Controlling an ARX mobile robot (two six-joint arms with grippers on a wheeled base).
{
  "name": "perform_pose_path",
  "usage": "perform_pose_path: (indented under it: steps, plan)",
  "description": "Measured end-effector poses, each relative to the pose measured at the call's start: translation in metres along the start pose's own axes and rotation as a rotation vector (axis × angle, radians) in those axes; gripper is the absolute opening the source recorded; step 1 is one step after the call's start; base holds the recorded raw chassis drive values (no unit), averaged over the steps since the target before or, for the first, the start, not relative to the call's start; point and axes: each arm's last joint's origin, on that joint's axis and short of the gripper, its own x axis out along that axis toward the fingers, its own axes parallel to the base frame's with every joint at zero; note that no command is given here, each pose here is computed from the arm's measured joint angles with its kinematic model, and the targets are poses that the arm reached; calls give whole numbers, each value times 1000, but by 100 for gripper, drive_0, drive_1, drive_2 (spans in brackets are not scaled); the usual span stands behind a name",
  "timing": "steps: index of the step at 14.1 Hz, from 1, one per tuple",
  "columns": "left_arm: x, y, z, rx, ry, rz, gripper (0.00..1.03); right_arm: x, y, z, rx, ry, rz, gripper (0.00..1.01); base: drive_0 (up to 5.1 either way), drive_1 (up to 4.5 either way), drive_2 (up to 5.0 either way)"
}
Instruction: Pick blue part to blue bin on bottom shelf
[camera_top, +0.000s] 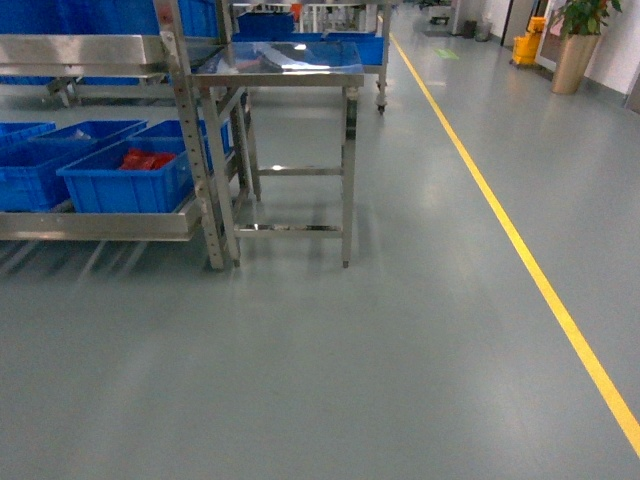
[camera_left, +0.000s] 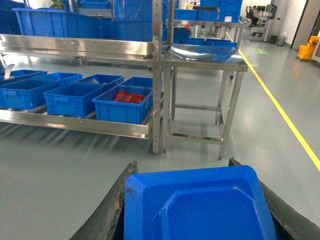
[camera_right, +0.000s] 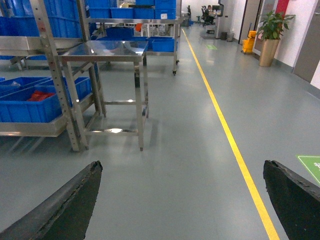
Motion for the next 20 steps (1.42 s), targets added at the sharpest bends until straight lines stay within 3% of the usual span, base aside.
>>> perform_pose_path:
  steps: [20]
  plan:
    - [0,0,0,0,-1,0,43,0,0,0,0,-3,0,98,-6,426,-438]
